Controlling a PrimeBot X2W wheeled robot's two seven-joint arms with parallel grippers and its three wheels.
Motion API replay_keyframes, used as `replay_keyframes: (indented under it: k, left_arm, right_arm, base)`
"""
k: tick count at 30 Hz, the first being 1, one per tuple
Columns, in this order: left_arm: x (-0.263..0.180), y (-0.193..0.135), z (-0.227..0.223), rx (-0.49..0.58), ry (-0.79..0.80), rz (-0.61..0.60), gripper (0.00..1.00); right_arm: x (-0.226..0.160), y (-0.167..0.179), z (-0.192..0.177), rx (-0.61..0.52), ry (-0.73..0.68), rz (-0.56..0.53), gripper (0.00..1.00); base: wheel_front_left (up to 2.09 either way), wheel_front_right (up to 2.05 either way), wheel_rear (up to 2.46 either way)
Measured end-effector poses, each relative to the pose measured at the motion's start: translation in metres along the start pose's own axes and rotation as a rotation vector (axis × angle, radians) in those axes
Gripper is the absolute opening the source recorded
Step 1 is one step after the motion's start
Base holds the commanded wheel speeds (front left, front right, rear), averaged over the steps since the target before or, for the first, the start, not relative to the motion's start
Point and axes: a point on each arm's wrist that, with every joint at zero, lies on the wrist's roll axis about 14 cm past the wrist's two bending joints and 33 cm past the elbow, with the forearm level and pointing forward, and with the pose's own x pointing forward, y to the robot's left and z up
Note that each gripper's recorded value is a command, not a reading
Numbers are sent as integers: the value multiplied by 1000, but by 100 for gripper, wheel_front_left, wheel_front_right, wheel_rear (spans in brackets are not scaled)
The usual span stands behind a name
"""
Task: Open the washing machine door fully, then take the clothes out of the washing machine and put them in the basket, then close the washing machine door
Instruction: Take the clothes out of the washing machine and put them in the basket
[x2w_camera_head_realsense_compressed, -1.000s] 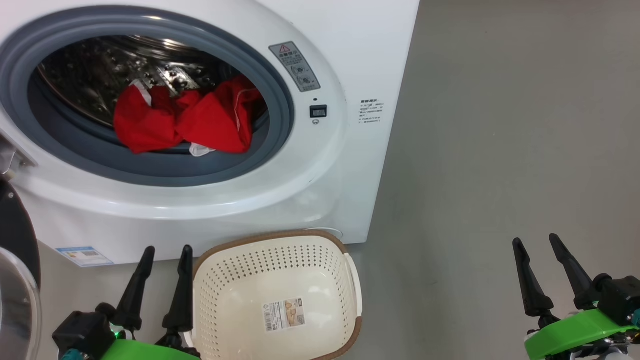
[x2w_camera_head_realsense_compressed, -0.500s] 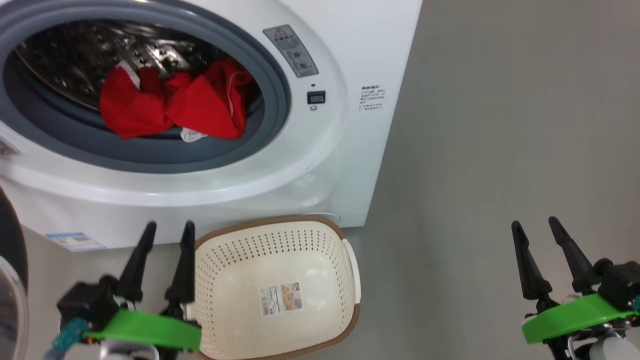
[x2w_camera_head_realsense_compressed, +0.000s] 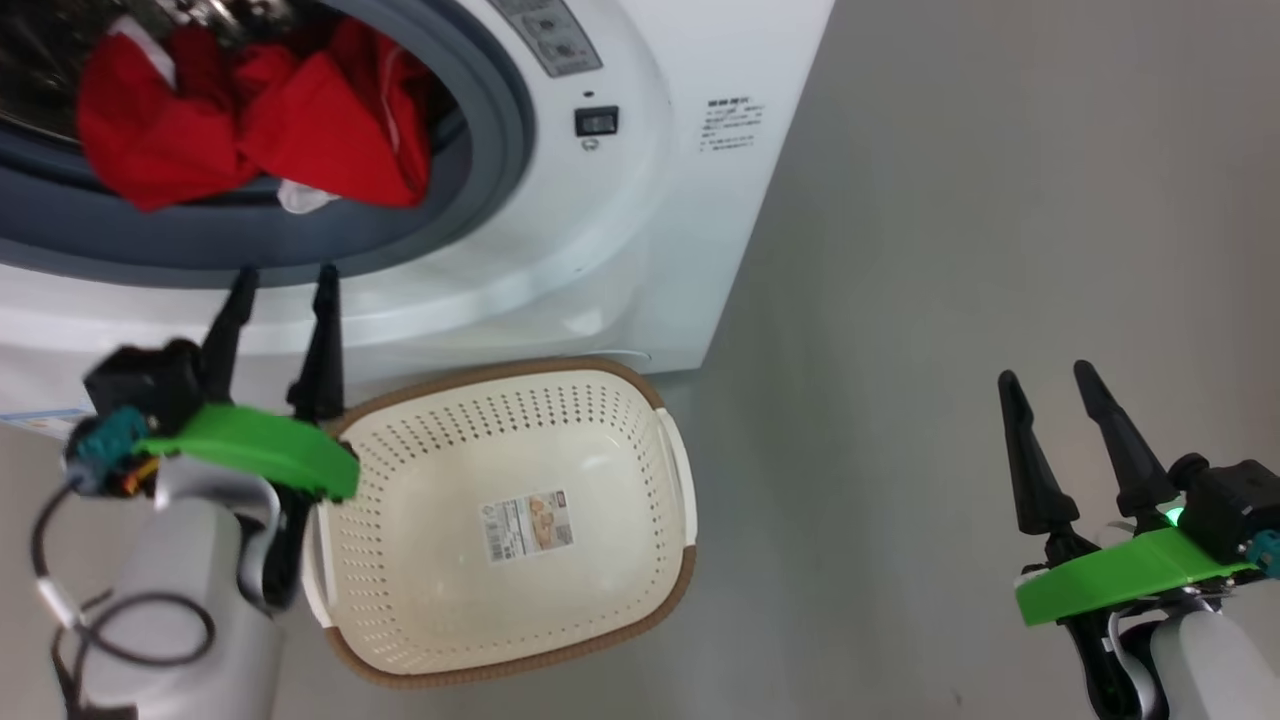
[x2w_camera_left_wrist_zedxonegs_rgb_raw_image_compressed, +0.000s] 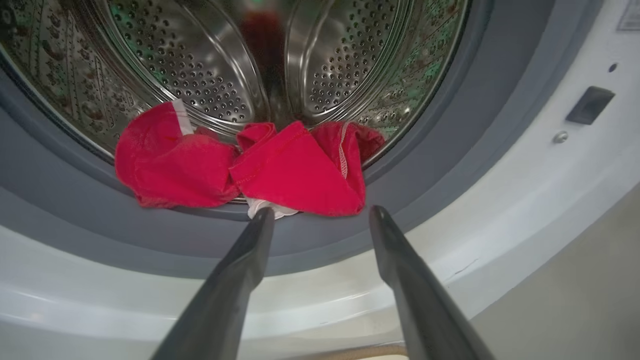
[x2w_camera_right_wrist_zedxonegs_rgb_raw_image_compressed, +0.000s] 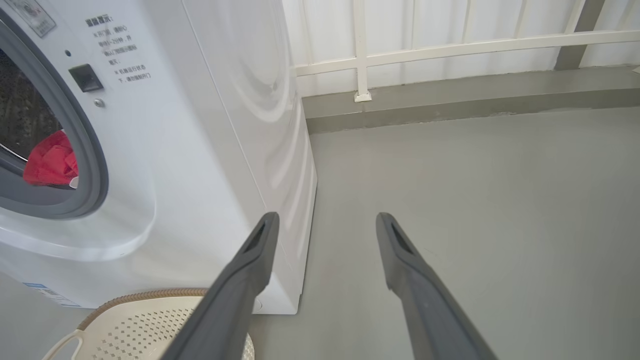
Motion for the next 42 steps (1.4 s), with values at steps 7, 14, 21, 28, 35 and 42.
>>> replay_keyframes:
  k: [7,14,21,28,35,42]
  left_arm:
    - [45,1,-19,38,87,-22,100]
    - [87,5,-33,69,152,-23,100]
    - [107,9,-54,86,227,-15,100]
    - [120,18,-65,99,269,15,100]
    - [124,21,-74,105,308,30,100]
    - [126,23,-76,120,324,29,0]
  right_arm:
    - [7,-10,-7,-3,17,-30,100]
    - [13,-20,-14,19,25,-69,100]
    - [13,-29,-21,17,44,-100,100]
    - [20,-33,-20,10,35,-109,100]
    - [20,-36,-23,7,43,-120,100]
    - [20,-37,-24,8,45,-123,100]
  base:
    - [0,0,0]
    - [0,0,0]
    - [0,0,0]
    - [0,0,0]
    - [0,0,0]
    - [0,0,0]
